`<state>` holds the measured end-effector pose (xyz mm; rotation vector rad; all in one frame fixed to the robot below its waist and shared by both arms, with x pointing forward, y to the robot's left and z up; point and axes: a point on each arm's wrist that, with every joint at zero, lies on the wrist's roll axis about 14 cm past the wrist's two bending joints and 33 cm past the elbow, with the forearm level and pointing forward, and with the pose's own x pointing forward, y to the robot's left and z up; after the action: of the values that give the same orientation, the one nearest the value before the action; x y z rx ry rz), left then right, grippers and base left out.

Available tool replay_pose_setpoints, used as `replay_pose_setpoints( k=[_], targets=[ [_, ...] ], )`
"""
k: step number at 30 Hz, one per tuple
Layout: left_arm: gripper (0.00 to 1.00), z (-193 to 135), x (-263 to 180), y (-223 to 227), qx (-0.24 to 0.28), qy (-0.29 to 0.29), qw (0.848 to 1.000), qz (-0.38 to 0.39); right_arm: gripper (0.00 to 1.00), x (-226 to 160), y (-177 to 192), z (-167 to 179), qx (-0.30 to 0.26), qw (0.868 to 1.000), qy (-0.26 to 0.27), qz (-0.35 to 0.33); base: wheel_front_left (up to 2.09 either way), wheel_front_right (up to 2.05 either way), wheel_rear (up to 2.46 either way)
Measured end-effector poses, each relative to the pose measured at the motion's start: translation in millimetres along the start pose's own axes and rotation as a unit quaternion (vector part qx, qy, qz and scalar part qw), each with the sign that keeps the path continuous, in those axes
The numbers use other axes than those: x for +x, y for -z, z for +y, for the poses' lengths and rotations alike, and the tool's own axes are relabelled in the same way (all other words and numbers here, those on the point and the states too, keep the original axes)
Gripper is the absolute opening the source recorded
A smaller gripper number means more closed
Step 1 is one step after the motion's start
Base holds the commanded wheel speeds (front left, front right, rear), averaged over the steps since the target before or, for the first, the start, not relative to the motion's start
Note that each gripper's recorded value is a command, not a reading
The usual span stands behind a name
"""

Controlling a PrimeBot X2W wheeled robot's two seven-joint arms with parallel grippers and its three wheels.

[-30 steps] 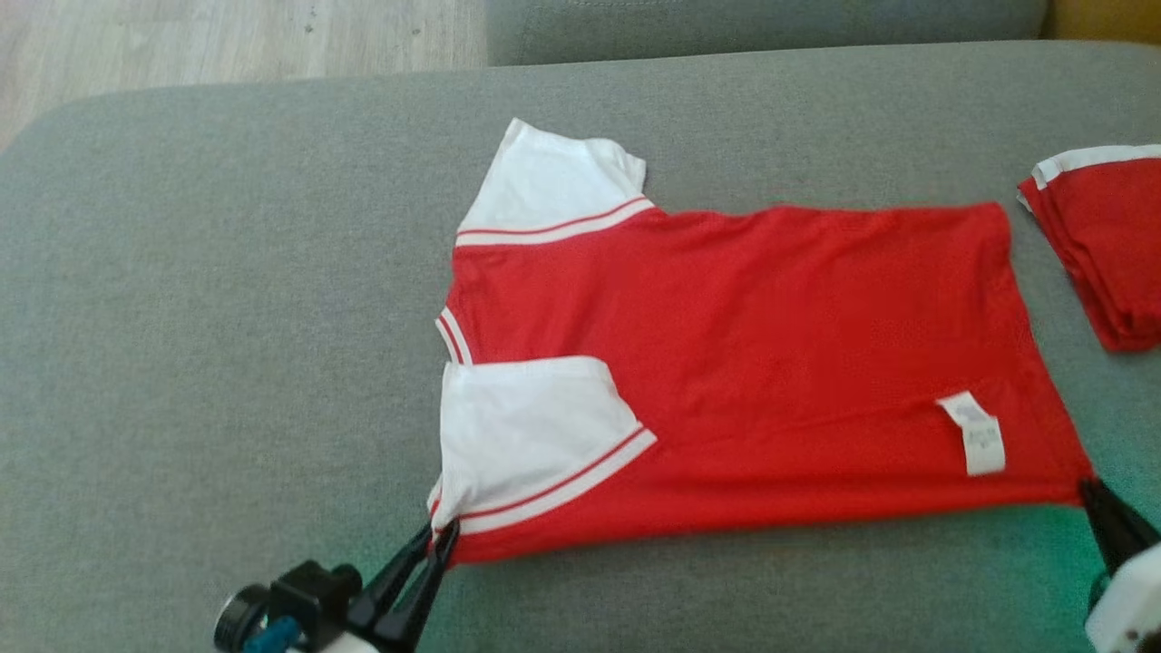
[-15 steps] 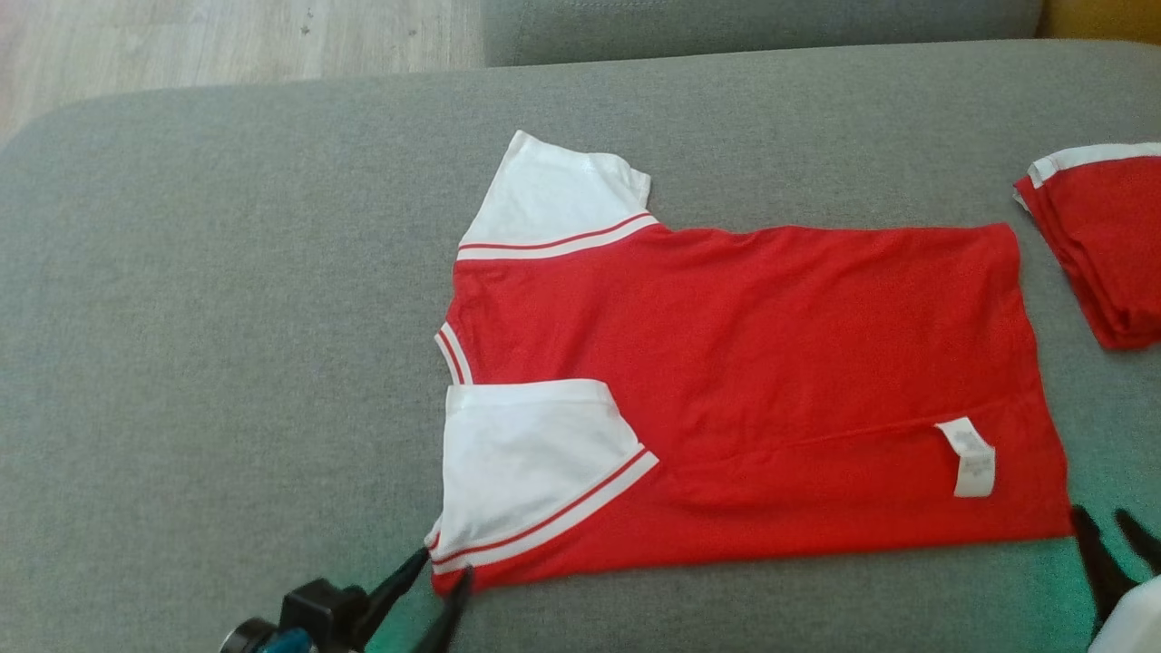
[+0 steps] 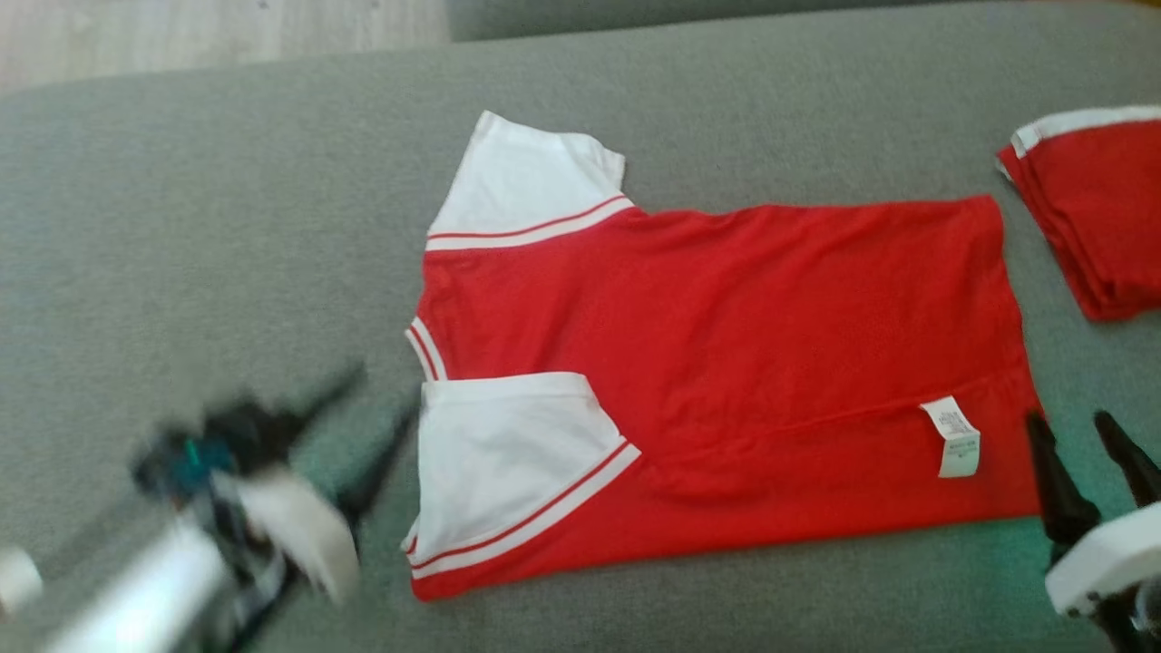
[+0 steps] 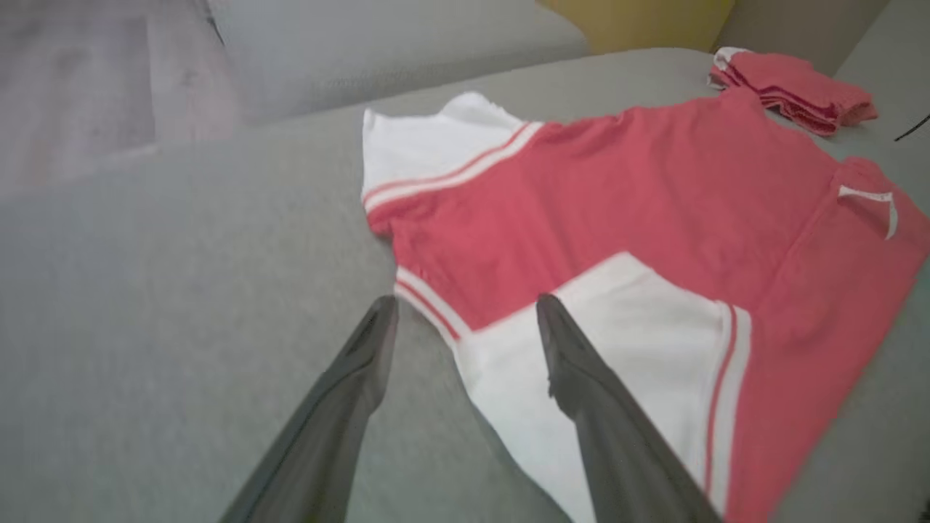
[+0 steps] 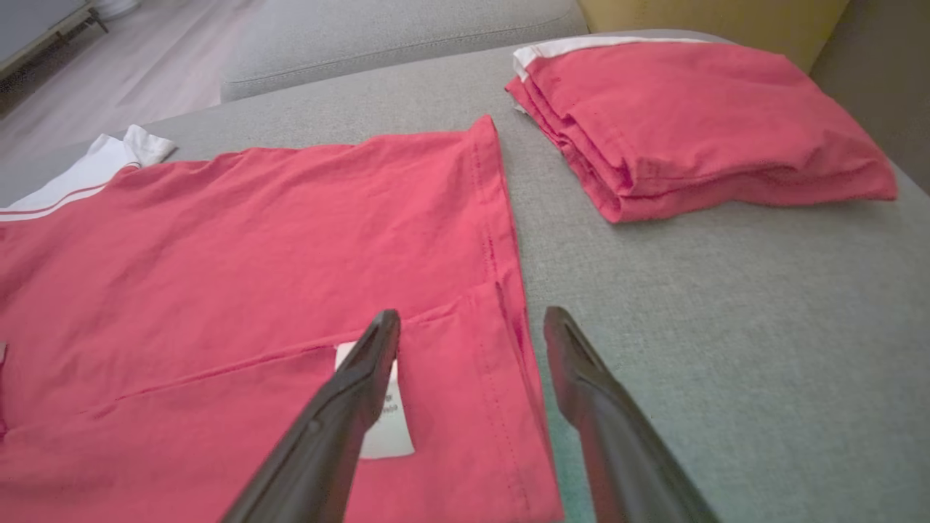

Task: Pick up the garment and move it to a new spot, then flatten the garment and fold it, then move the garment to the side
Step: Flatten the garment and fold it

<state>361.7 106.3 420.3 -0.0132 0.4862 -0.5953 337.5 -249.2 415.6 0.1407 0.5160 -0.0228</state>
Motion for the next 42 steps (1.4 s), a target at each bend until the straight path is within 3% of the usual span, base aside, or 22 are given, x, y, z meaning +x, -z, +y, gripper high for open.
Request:
replay_pose_setpoints(
  k=[8, 15, 19, 23, 29, 42],
  targets=[
    [1.00, 40.9, 57.4, -104.2, 0.077, 0.020, 0.997, -0.012, 1.00, 18.3, -3.2, 5.3, 0.004, 1.000, -0.003, 0.000, 0.00, 0.00, 0.00],
    [1.00, 69.3, 117.8, -152.2, 0.071, 0.022, 0.997, 0.024, 1.00, 28.4, 1.0, -5.1, 0.005, 1.000, 0.015, 0.006, 0.00, 0.00, 0.00],
    [1.00, 72.4, 146.7, -141.2, 0.046, 0.034, 0.995, 0.083, 1.00, 32.5, 8.8, -9.4, 0.005, 1.000, 0.023, 0.018, 0.00, 0.00, 0.00],
    [1.00, 77.3, 165.6, -107.3, 0.020, 0.043, 0.984, 0.173, 1.00, 38.3, 11.6, -14.2, 0.000, 0.999, 0.030, 0.023, 0.00, 0.00, 0.00],
    [1.00, 85.9, 185.6, -77.3, -0.001, 0.046, 0.968, 0.246, 1.00, 47.0, 20.2, -19.0, -0.001, 0.999, 0.038, 0.034, 0.00, 0.00, 0.00],
    [1.00, 94.7, 217.1, -63.5, 0.016, 0.041, 0.967, 0.252, 1.00, 50.7, 35.9, -29.3, 0.007, 0.997, 0.056, 0.050, 0.00, 0.00, 0.00]
  ],
)
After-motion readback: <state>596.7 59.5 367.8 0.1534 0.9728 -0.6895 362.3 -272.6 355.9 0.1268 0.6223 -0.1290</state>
